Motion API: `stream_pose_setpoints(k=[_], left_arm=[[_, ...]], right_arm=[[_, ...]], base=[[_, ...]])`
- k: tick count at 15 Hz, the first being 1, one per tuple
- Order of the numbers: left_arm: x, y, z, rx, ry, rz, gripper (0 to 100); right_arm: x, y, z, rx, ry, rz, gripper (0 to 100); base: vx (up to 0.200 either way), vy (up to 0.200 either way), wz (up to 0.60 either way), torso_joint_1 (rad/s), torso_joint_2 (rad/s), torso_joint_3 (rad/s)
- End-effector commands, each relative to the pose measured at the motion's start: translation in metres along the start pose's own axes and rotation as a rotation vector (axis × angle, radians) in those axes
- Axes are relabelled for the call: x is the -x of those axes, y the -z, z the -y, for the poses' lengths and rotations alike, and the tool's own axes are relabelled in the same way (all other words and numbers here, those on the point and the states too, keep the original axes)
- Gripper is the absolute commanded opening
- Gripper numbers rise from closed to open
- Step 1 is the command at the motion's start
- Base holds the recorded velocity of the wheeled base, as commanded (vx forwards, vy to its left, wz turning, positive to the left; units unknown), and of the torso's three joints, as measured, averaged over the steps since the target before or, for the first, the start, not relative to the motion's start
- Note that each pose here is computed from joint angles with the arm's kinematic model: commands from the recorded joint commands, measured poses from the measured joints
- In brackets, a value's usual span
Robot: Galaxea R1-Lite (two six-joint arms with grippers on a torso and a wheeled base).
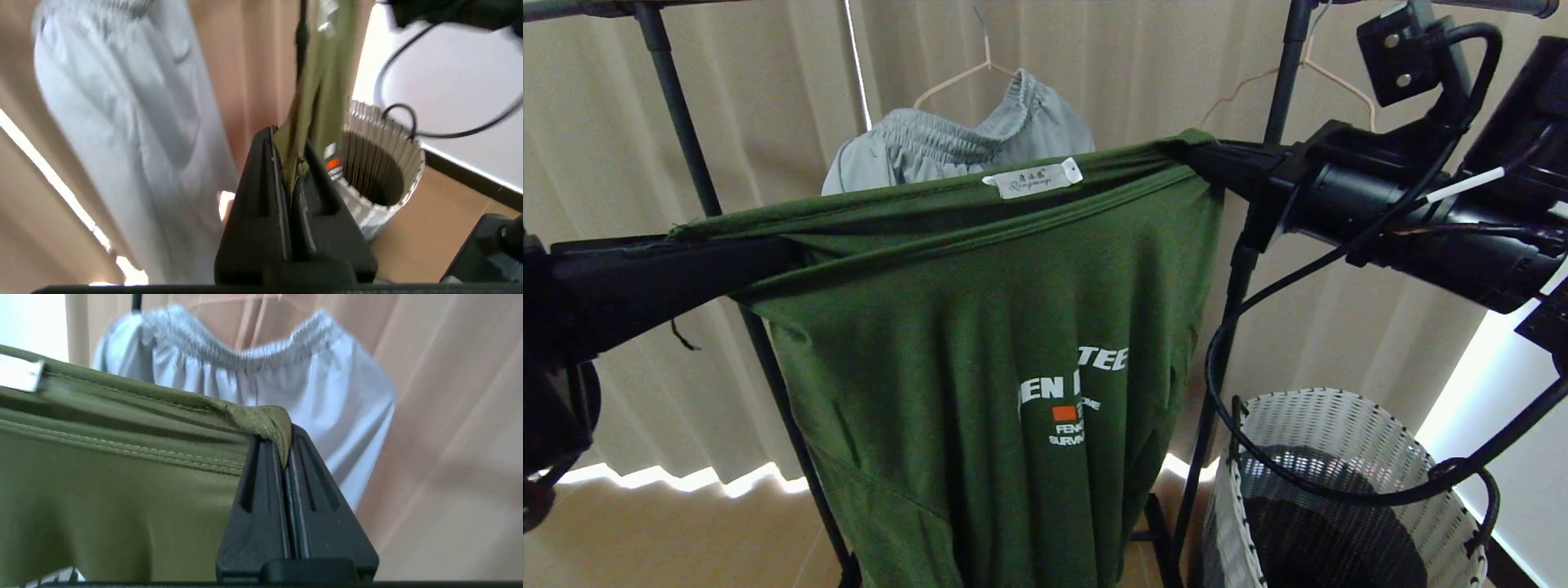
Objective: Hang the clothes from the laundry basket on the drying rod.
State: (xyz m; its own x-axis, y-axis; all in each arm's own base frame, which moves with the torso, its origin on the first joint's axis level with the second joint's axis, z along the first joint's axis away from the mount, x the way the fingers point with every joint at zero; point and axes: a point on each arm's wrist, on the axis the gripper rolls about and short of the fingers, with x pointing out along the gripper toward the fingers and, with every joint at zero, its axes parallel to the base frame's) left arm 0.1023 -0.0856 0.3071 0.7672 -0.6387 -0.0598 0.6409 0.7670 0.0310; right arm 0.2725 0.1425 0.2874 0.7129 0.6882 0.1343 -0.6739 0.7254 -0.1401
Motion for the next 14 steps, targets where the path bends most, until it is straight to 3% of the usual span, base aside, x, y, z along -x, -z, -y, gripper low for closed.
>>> stream_pose_setpoints(k=[1,2,4,7,10,12,14], left_arm=[[0.0,0.002,0.001,-0.002,0.005,-0.004,0],[0.0,0.002,0.001,-0.002,0.005,-0.004,0],[-0.013,-0.011,0.0,0.0,0.002,0.011,0],[-0.044,-0.034,-0.001,0.002,-0.023,0.035,0],[-0.086,-0.036,-0.003,0.002,-0.087,-0.003,0],[-0.101,-0.033,-0.003,0.003,-0.102,-0.001,0],[-0.126,-0.024,-0.005,0.001,-0.182,-0.012,0]], right_arm=[[-0.008,0.011,0.002,-0.008,0.003,-0.028,0],[-0.008,0.011,0.002,-0.008,0.003,-0.028,0],[0.005,0.007,0.025,0.023,0.089,-0.019,0],[0.033,-0.016,0.036,0.044,0.155,-0.001,0],[0.067,-0.037,0.023,0.048,0.162,0.008,0],[0.082,-0.04,0.015,0.046,0.158,0.004,0],[0.103,-0.04,-0.003,0.04,0.12,0.005,0]], base=[[0.0,0.0,0.0,0.0,0.0,0.0],[0.0,0.0,0.0,0.0,0.0,0.0],[0.0,0.0,0.0,0.0,0.0,0.0],[0.0,0.0,0.0,0.0,0.0,0.0],[0.0,0.0,0.0,0.0,0.0,0.0],[0.0,0.0,0.0,0.0,0.0,0.0],[0.0,0.0,0.0,0.0,0.0,0.0]])
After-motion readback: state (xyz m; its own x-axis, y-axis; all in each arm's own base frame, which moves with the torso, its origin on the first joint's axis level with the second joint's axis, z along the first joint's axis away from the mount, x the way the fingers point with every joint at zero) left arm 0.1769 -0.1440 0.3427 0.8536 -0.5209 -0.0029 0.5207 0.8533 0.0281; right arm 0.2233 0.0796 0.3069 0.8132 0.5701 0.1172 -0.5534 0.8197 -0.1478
